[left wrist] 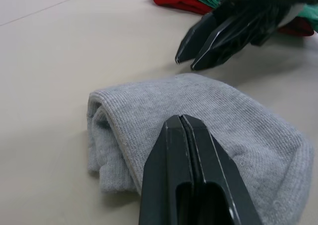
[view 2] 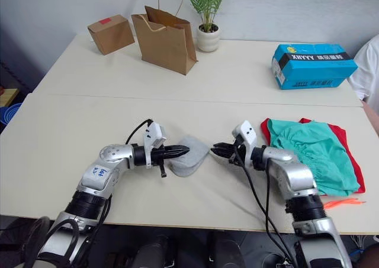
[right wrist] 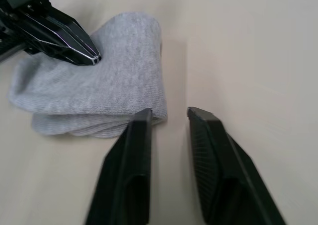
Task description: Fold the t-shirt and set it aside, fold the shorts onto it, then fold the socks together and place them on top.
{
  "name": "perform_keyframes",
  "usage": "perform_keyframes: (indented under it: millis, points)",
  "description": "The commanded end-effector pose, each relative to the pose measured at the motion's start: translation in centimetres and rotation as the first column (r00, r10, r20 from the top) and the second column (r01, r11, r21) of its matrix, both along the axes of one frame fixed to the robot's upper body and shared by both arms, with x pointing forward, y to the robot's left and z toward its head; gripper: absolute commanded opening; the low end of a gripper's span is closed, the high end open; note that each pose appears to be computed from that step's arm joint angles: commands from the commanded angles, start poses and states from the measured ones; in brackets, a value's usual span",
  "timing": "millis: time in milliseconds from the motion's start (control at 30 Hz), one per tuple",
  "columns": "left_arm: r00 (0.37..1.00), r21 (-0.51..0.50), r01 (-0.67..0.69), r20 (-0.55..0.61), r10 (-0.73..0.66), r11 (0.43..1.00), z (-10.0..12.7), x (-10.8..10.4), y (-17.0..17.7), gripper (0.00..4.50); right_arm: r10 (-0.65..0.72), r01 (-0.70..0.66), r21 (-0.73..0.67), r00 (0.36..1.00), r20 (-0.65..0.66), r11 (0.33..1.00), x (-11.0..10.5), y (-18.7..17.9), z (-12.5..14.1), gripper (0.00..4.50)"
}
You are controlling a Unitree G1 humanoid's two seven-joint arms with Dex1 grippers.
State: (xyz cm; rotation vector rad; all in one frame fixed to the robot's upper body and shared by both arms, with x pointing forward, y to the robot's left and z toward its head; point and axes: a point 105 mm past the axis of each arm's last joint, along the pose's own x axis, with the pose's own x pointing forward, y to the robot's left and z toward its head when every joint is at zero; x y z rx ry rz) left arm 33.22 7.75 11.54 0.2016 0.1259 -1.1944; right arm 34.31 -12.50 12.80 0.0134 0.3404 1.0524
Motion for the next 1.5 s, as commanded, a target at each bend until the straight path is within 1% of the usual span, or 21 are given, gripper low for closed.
perform_keyframes:
  millis: [33,67,133,233,300,433,533,567,667,800,867,933,1033,1067,1100,1133,1167,1267,1333,1367,1500]
  points:
    - [1.000,0.008,0.000,0.026,-0.001,1.000,0.3,0.1,0.6,0.00,0.049,-0.051,-0.018,0.990,-0.132,0.999,0.4,0.2,0.8,2.35]
    - [1.000,0.010,0.004,0.027,-0.004,1.000,0.2,0.1,0.6,0.00,0.055,-0.060,-0.023,0.984,-0.168,0.998,0.6,0.4,0.8,2.68]
    - [1.000,0.015,0.009,0.028,-0.009,1.000,0.2,0.0,0.6,0.00,0.079,-0.077,0.021,0.968,-0.237,0.997,1.0,1.3,1.2,3.40]
    - [1.000,0.022,0.012,0.028,-0.013,1.000,-0.1,-0.2,0.6,0.00,0.115,-0.114,0.022,0.939,-0.324,0.993,1.3,2.6,0.8,4.42]
    - [1.000,0.026,0.011,0.029,-0.012,1.000,-0.2,-0.3,0.7,0.00,0.131,-0.146,-0.017,0.926,-0.353,0.989,1.4,3.5,0.0,4.47]
    - [0.999,0.028,0.002,0.034,-0.003,1.000,-0.3,-0.4,0.7,0.00,0.170,-0.183,0.007,0.898,-0.406,0.983,1.6,5.7,-0.2,4.47]
    - [0.999,0.026,-0.008,0.037,0.007,1.000,-0.2,-0.3,0.8,0.00,0.185,-0.213,-0.017,0.882,-0.433,0.977,1.4,6.4,-0.8,3.92]
    - [0.999,0.027,-0.011,0.038,0.010,1.000,-0.2,-0.4,0.9,0.00,0.191,-0.217,-0.008,0.878,-0.440,0.976,1.3,6.5,-0.8,3.61]
    - [0.999,0.022,-0.021,0.045,0.020,1.000,-0.2,-0.4,1.1,0.00,0.208,-0.228,0.009,0.872,-0.444,0.974,1.0,6.5,-0.5,2.54]
    - [0.998,0.005,-0.031,0.048,0.030,1.000,-0.1,-0.5,1.8,0.00,0.204,-0.210,0.033,0.886,-0.417,0.977,0.9,5.5,0.2,1.14]
    - [0.998,-0.036,-0.024,0.052,0.026,0.999,0.5,-0.7,2.0,0.00,0.206,-0.207,0.041,0.895,-0.396,0.977,0.5,4.8,1.0,0.40]
    - [0.998,-0.075,-0.018,0.054,0.022,0.997,1.1,-0.9,2.0,0.00,0.210,-0.207,0.050,0.899,-0.385,0.977,0.0,4.4,1.6,0.01]
    - [0.999,-0.174,-0.001,0.037,0.008,0.985,3.0,-1.6,2.6,0.00,0.220,-0.202,0.086,0.907,-0.359,0.975,-1.6,2.9,3.4,0.01]
    - [1.000,-0.211,0.003,0.029,0.003,0.977,3.9,-1.9,2.8,0.00,0.223,-0.201,0.098,0.912,-0.345,0.975,-2.5,2.0,4.4,0.01]
    - [1.000,-0.230,0.018,0.015,-0.015,0.973,4.4,-2.5,2.9,0.39,0.224,-0.200,0.106,0.915,-0.337,0.974,-3.4,1.1,5.2,0.00]
    - [1.000,-0.240,0.029,0.003,-0.029,0.970,4.8,-2.9,3.0,0.55,0.224,-0.198,0.109,0.916,-0.332,0.974,-4.1,0.5,5.7,0.00]
    - [0.999,-0.199,0.046,0.033,-0.040,0.979,5.2,-3.5,3.1,0.81,0.202,-0.172,0.118,0.927,-0.317,0.978,-5.0,-0.9,6.7,0.00]
    - [0.998,-0.196,0.033,0.064,-0.021,0.980,6.4,-4.8,3.3,1.72,0.030,0.007,0.130,0.959,-0.282,0.991,-6.8,-6.4,9.1,0.00]
    - [0.992,-0.223,0.062,0.125,-0.034,0.973,7.1,-5.6,3.3,2.35,-0.117,0.138,0.068,0.961,-0.251,0.988,-7.1,-9.6,9.7,0.00]
    - [0.990,-0.218,0.083,0.132,-0.055,0.972,7.0,-6.0,3.2,2.67,-0.179,0.195,0.045,0.955,-0.237,0.980,-7.1,-10.9,10.1,0.00]
    - [0.990,-0.235,0.119,0.105,-0.096,0.965,6.2,-7.1,2.8,3.98,-0.369,0.370,-0.032,0.906,-0.206,0.928,-6.9,-16.0,11.8,0.00]
